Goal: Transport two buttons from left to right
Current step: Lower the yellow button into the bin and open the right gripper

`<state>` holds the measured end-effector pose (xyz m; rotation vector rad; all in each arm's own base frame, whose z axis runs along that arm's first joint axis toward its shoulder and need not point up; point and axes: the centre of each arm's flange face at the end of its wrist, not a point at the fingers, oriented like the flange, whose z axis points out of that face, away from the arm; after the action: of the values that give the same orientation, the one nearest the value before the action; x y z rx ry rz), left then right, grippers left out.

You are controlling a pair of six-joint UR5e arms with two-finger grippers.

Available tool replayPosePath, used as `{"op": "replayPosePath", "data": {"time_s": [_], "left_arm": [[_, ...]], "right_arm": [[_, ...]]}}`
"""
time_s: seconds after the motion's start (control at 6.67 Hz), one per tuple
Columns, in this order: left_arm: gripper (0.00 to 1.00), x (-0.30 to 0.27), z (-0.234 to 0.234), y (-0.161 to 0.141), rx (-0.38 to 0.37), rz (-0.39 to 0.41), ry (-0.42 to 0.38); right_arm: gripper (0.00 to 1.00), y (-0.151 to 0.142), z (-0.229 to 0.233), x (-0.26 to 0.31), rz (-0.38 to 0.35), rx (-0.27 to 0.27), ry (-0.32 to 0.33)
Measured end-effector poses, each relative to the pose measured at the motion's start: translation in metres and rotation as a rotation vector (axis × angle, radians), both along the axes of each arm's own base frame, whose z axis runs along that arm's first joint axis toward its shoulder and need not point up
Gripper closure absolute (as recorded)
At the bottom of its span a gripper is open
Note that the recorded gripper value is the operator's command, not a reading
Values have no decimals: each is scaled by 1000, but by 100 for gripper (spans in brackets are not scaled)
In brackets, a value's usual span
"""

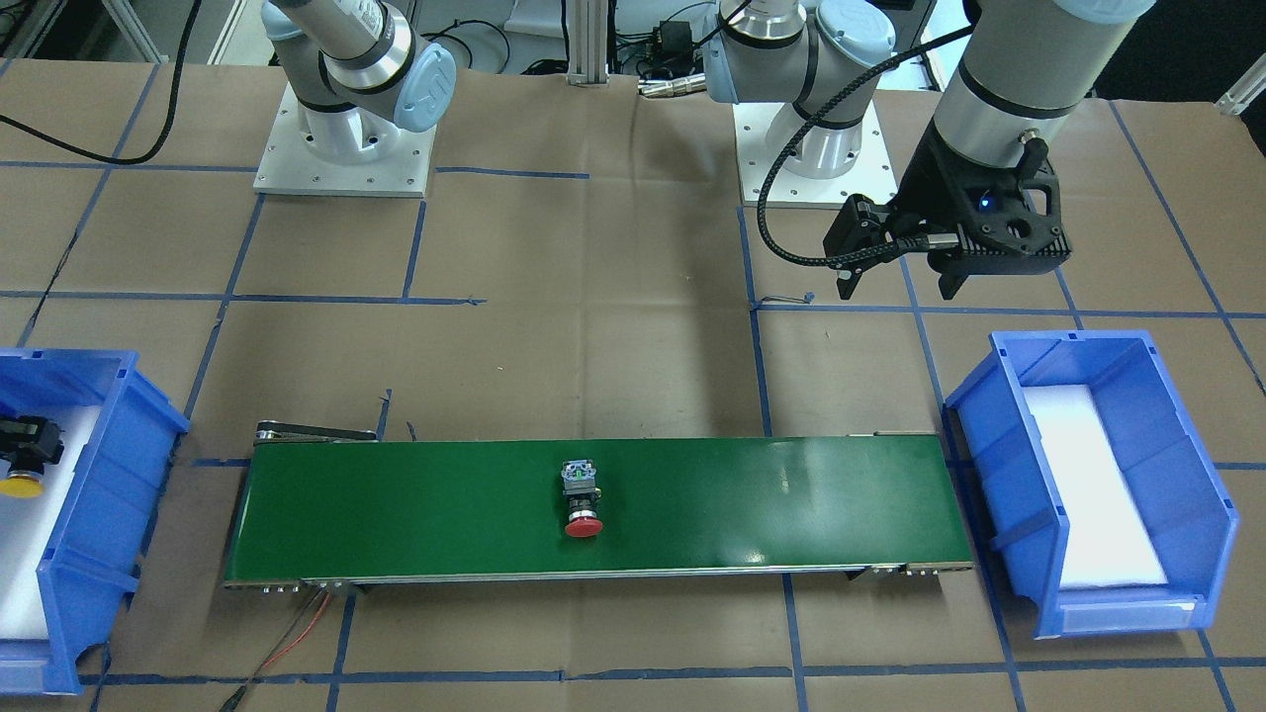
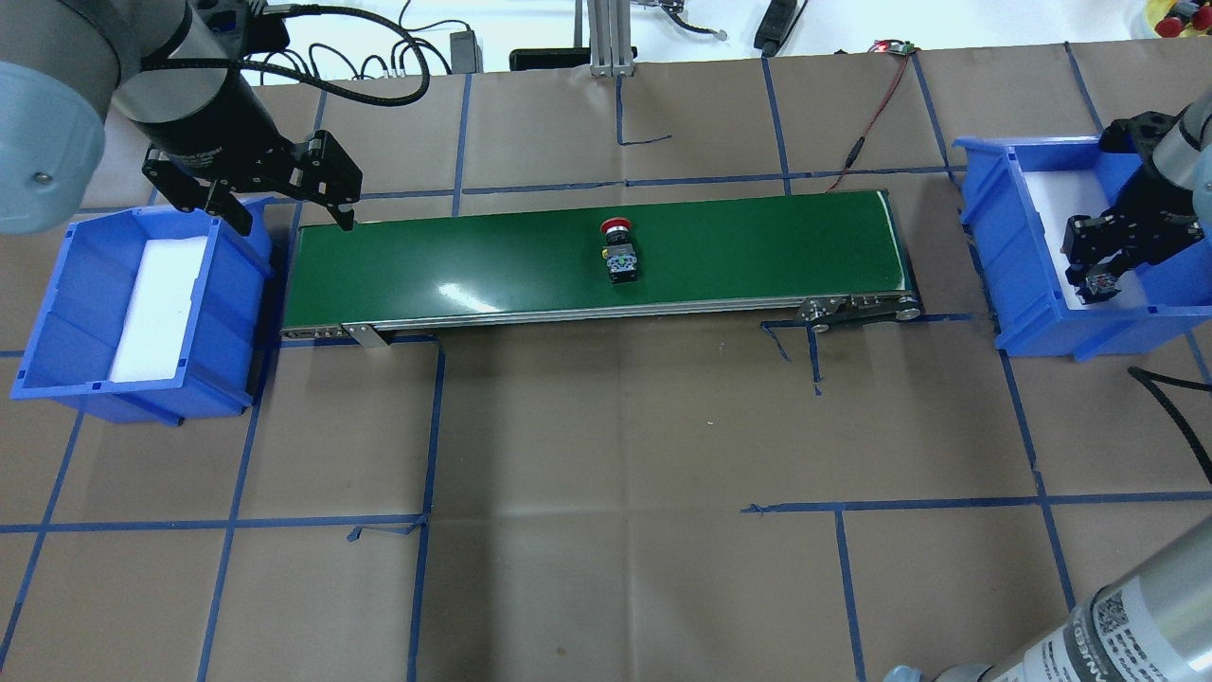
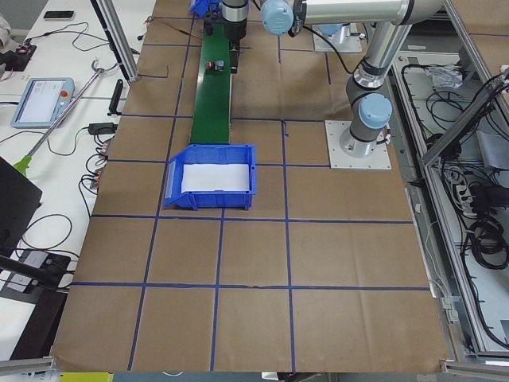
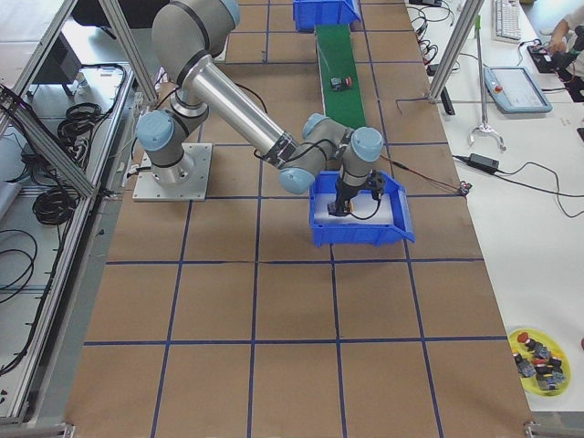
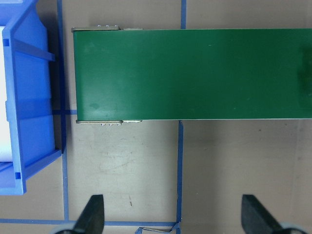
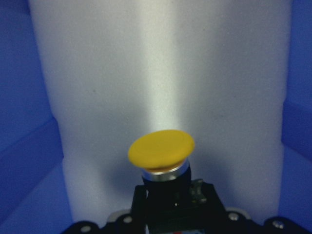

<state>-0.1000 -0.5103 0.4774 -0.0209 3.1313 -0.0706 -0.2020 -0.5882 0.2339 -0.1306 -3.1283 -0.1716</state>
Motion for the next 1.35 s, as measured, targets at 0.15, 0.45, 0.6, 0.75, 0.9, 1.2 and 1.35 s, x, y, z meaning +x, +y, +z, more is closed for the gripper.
{"op": "replayPosePath", "data": {"time_s": [0.15, 0.45, 0.6, 0.75, 0.9, 1.2, 1.35], "left_arm": [[0, 0, 0, -1, 0, 0, 0], [0, 0, -1, -1, 0, -1, -1], [0, 0, -1, 0, 0, -1, -1], [0, 0, 0, 1, -2, -1, -1], [0, 0, 1, 1, -3, -1, -2], [0, 0, 1, 2, -4, -1, -2], [0, 0, 1, 2, -4, -1, -2]], "right_arm": [[8, 1, -7, 0, -6, 9, -3], [0, -8, -7, -4, -8, -60, 29], [0, -11, -3, -5, -7, -81, 41], [0, -12, 1, -5, -6, -91, 48], [0, -13, 9, -3, -3, -102, 55], [0, -20, 61, 10, 21, -180, 95], [0, -32, 93, 29, 56, -231, 118]]}}
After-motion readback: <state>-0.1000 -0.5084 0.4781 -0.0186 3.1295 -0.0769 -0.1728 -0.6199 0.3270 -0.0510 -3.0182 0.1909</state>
